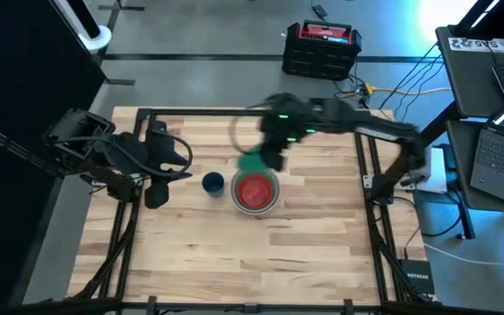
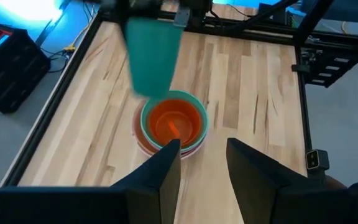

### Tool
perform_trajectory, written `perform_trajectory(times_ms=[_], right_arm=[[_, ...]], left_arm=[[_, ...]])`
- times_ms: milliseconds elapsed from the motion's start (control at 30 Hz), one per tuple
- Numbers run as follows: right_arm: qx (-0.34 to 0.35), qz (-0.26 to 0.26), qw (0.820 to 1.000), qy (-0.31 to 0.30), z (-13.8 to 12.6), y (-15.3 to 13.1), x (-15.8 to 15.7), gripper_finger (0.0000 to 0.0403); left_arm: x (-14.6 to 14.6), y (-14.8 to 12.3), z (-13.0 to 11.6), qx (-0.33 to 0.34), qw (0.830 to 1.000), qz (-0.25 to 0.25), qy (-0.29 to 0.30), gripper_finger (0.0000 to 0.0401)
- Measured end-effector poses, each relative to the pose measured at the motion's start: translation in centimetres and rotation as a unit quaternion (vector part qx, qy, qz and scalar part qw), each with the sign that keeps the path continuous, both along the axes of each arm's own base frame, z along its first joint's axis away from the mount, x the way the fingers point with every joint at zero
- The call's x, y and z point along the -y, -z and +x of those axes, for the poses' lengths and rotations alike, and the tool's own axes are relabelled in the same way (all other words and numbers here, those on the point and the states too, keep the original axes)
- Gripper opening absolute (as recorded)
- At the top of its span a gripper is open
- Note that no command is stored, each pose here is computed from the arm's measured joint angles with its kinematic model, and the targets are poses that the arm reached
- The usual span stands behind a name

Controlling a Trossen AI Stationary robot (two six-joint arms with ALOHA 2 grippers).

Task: Nest bowls inside each other
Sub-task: Stack the green cup on the blue cup

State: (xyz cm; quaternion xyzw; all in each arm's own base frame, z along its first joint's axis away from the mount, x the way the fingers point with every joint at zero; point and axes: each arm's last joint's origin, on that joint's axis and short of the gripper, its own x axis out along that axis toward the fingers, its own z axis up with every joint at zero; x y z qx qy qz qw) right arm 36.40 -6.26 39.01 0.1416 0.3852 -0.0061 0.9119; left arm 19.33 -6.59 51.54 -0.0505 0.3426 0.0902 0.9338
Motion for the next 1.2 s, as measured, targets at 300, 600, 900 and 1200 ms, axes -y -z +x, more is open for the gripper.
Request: perform_trajectory(times_ms=[300,600,900,1200], right_arm=[[-0.01,-0.003,1.0,-0.024,8.6,3.3,1.0,0.0],[-0.062,-0.025,0.997,-0.025,11.3,8.3,0.9,0.0],[-0.08,-0.02,0.996,-0.034,12.5,10.8,0.2,0.0],[-0.112,-0.015,0.993,-0.04,13.0,12.8,0.0,0.0]], left_arm=[[-1.2,-1.6,-4.2,0.043,0.995,-0.086,-0.002,0.0113],[-2.4,-2.6,-7.3,0.081,0.989,-0.12,-0.011,0.0113],[-2.4,-2.6,-7.2,0.079,0.991,-0.106,-0.002,0.0113],[-2.3,-2.6,-7.2,0.078,0.992,-0.1,0.003,0.0113]])
